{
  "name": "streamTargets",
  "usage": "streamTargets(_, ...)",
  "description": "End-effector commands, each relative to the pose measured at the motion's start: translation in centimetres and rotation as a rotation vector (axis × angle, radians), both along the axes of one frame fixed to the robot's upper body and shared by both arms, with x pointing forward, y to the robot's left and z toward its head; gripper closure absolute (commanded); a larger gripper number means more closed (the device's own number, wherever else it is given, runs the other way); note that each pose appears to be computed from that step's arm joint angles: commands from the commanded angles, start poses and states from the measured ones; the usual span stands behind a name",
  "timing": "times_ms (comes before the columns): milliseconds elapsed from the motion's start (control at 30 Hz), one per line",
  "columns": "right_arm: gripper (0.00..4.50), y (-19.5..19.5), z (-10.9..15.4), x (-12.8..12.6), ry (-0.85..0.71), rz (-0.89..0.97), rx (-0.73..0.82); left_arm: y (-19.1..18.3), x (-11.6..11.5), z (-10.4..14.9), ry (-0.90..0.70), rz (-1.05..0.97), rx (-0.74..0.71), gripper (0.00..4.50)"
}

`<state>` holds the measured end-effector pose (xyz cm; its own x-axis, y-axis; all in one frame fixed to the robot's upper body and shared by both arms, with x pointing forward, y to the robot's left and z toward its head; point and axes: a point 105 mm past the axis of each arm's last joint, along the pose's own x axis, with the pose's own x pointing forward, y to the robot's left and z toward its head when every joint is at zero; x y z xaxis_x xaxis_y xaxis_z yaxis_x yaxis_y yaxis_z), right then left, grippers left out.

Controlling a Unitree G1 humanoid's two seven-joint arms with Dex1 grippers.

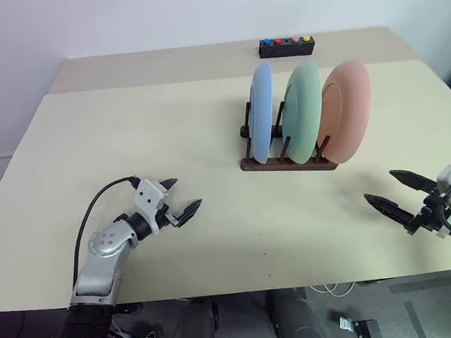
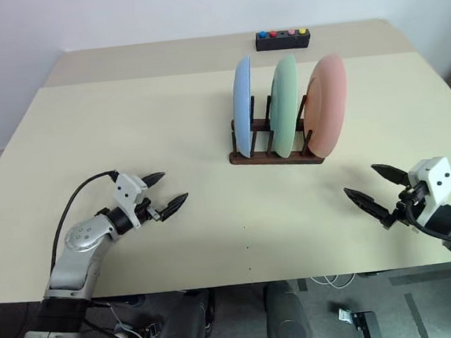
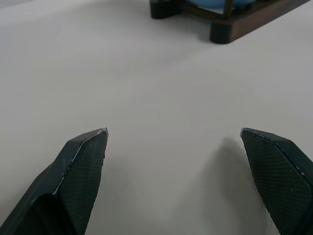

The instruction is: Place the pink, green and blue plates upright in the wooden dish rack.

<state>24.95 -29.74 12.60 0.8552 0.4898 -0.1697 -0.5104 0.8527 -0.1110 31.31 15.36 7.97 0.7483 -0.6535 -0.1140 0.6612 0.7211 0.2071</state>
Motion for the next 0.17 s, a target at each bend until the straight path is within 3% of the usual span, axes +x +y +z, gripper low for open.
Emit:
streamTargets(33,0.02,0.17,0.42,0.81,-0.032,0.02,-0.01,0.19,-0.29,0.31,-0.043,0.027,-0.006,0.0)
streamTargets(167,0.02,0.49,0.69,1.54,-0.045,0.033,-0.013,-0.15,-0.87,-0.08,-0.034,0.033,-0.023,0.0)
